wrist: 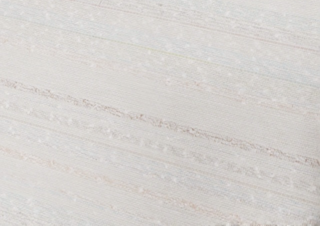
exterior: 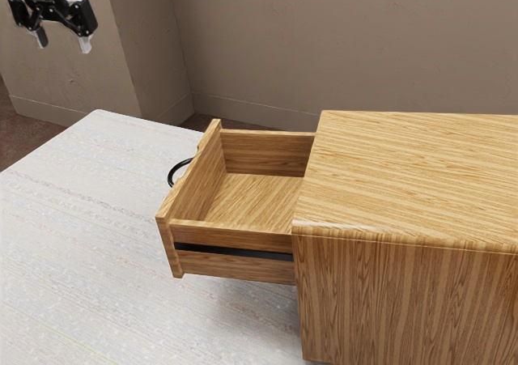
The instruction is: Push the drawer handle with one arm to close the drawer
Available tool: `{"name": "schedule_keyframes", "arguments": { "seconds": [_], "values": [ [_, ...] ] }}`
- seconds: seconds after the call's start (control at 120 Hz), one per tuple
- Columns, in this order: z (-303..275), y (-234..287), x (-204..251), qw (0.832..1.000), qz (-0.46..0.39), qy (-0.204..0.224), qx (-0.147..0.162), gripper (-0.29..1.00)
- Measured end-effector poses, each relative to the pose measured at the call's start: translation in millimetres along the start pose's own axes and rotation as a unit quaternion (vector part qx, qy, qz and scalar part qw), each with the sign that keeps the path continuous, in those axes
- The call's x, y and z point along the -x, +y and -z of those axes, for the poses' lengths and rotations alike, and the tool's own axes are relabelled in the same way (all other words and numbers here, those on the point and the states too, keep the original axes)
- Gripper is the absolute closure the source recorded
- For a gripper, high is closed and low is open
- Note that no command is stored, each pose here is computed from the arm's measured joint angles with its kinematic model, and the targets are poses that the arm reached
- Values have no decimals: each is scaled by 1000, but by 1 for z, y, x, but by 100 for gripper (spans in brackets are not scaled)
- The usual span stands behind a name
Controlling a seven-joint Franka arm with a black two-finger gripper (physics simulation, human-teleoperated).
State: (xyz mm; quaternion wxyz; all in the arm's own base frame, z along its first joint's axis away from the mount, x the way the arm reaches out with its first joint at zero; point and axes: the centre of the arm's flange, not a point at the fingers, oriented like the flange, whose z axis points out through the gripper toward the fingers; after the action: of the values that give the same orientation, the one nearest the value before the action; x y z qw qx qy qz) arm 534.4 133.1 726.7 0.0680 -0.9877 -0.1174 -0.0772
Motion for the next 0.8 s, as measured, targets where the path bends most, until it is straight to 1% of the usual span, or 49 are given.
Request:
{"name": "schedule_keyframes", "arguments": {
  "seconds": [0.1, 0.142, 0.192, 0.233, 0.325, 0.4, 0.433, 0.508, 0.55, 0.583, 0.625, 0.675, 0.725, 0.767, 0.8],
  "values": [
    [4, 12, 1, 1000, -12, 4, 4, 2],
    [40, 10, 11, 999, -22, 37, 23, 2],
    [100, 2, 31, 994, -31, 97, 48, 2],
    [120, -15, 40, 991, -22, 118, 56, 2],
    [132, -54, 50, 990, 9, 131, 59, 2],
    [138, -66, 57, 988, 15, 136, 66, 2],
    [139, -66, 61, 988, 9, 136, 77, 2],
    [129, -43, 65, 988, -24, 115, 99, 2],
    [109, -32, 71, 988, -45, 86, 117, 2],
    [85, -29, 86, 989, -56, 57, 128, 2],
    [64, -27, 117, 989, -62, 37, 129, 2],
    [21, -19, 150, 990, -65, 5, 124, 2],
    [-55, -8, 170, 989, -64, -55, 122, 2],
    [-95, -13, 181, 988, -50, -83, 122, 2],
    [-115, -21, 187, 988, -33, -95, 121, 2]
  ]
}}
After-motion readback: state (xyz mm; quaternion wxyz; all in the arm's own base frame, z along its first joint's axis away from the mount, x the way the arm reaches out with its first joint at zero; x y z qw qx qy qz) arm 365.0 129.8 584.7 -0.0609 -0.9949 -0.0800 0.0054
